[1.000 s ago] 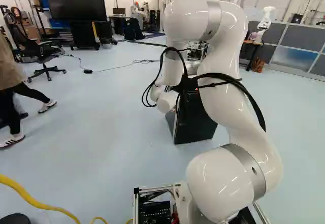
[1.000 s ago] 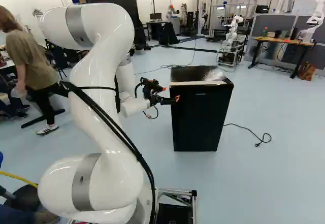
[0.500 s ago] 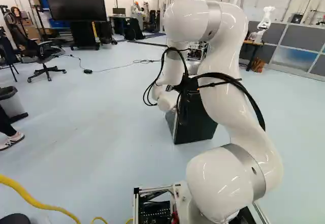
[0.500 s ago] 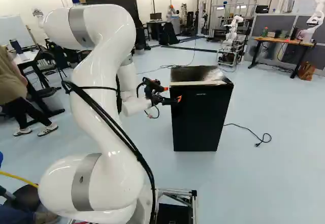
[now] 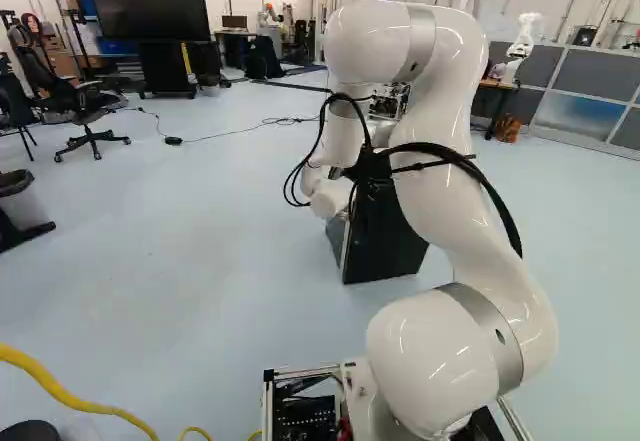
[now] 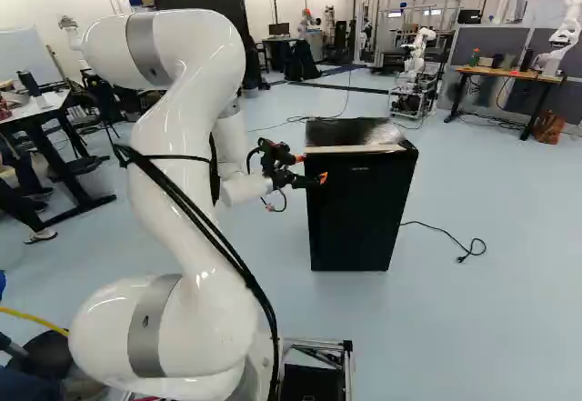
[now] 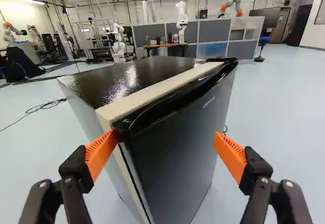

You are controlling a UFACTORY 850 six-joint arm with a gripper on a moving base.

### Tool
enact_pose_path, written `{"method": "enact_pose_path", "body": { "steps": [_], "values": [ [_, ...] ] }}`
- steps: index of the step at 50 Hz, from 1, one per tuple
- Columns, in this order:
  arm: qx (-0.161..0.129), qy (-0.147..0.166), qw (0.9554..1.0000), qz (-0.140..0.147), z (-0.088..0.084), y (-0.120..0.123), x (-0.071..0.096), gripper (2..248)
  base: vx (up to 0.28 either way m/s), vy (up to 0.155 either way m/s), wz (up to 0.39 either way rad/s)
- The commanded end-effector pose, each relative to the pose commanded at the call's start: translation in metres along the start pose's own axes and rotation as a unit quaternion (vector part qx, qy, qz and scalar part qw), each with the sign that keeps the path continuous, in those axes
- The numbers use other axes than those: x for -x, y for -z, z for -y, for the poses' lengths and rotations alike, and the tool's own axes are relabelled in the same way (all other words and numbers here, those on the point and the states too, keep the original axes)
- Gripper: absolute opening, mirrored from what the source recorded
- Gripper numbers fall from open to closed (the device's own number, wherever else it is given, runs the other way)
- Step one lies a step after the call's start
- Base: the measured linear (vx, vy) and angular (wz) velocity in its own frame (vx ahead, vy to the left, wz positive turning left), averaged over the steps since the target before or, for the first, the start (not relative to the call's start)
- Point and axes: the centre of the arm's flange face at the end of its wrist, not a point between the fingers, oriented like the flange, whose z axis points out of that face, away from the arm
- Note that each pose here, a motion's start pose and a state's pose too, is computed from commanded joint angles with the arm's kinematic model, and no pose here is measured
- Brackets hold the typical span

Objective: Grab a drink from the fridge

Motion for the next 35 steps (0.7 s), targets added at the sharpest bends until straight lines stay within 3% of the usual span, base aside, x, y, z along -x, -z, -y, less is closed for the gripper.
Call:
{"method": "enact_pose_path", "body": {
  "steps": [20,35],
  "values": [
    [0.013,-0.001,0.9999,0.001,-0.005,0.0,-0.001,247,0.0,0.0,0.0],
    [0.023,0.008,0.9997,0.009,-0.025,0.017,-0.003,247,-0.001,-0.001,-0.006]
  ]
}}
